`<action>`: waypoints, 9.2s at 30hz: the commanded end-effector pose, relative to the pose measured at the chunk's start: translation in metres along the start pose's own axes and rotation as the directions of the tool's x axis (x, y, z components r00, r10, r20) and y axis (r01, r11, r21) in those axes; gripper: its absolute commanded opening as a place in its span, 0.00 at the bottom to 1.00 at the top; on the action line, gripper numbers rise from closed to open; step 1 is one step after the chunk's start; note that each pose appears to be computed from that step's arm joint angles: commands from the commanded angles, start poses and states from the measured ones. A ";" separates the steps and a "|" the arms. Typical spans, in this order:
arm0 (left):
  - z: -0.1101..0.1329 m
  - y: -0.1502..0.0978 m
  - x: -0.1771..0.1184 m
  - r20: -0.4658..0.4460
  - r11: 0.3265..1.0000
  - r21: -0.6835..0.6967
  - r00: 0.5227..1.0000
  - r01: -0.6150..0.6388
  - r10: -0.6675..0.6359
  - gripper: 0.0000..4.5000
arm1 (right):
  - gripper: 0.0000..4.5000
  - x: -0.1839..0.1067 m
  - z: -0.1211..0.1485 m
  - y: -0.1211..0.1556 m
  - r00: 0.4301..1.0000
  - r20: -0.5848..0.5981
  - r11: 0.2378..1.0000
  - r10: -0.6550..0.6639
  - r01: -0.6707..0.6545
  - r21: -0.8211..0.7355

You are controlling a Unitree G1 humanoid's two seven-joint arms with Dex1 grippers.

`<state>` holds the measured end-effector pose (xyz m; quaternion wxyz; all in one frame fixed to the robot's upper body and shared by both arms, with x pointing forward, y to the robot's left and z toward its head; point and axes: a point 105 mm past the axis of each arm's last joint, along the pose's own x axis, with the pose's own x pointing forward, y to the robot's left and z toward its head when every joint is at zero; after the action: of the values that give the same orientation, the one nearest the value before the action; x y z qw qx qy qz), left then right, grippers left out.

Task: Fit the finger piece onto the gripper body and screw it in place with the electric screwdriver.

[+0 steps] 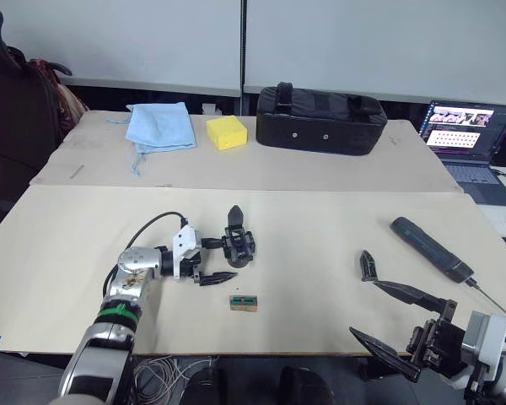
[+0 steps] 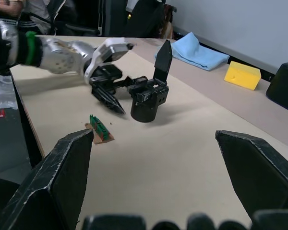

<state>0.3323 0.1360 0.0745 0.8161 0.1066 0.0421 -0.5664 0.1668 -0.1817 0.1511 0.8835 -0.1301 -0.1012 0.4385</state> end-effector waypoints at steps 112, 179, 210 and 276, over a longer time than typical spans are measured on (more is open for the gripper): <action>0.109 -0.070 -0.058 0.080 0.963 0.068 0.961 0.260 -0.265 0.99 | 1.00 0.026 -0.060 -0.104 0.522 -0.832 0.645 -0.187 0.704 0.296; 0.237 -0.009 0.041 0.584 0.814 -0.563 0.767 0.147 0.266 0.01 | 0.25 0.172 0.077 -0.078 0.958 0.006 0.901 -0.288 0.273 -0.336; 0.195 -0.042 0.008 0.283 0.832 -0.272 0.866 0.484 -0.412 0.00 | 1.00 0.131 0.067 -0.036 0.841 -0.232 0.784 0.489 -0.307 0.540; 0.008 0.006 0.007 -0.110 0.972 0.006 0.966 0.236 -0.234 1.00 | 0.10 0.137 0.042 -0.027 0.927 0.049 0.901 0.373 -0.374 0.221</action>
<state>0.3403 0.1321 0.0814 0.7467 0.1268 0.0985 -0.6456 0.2610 -0.0823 0.1981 0.7971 -0.0360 0.0001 0.6028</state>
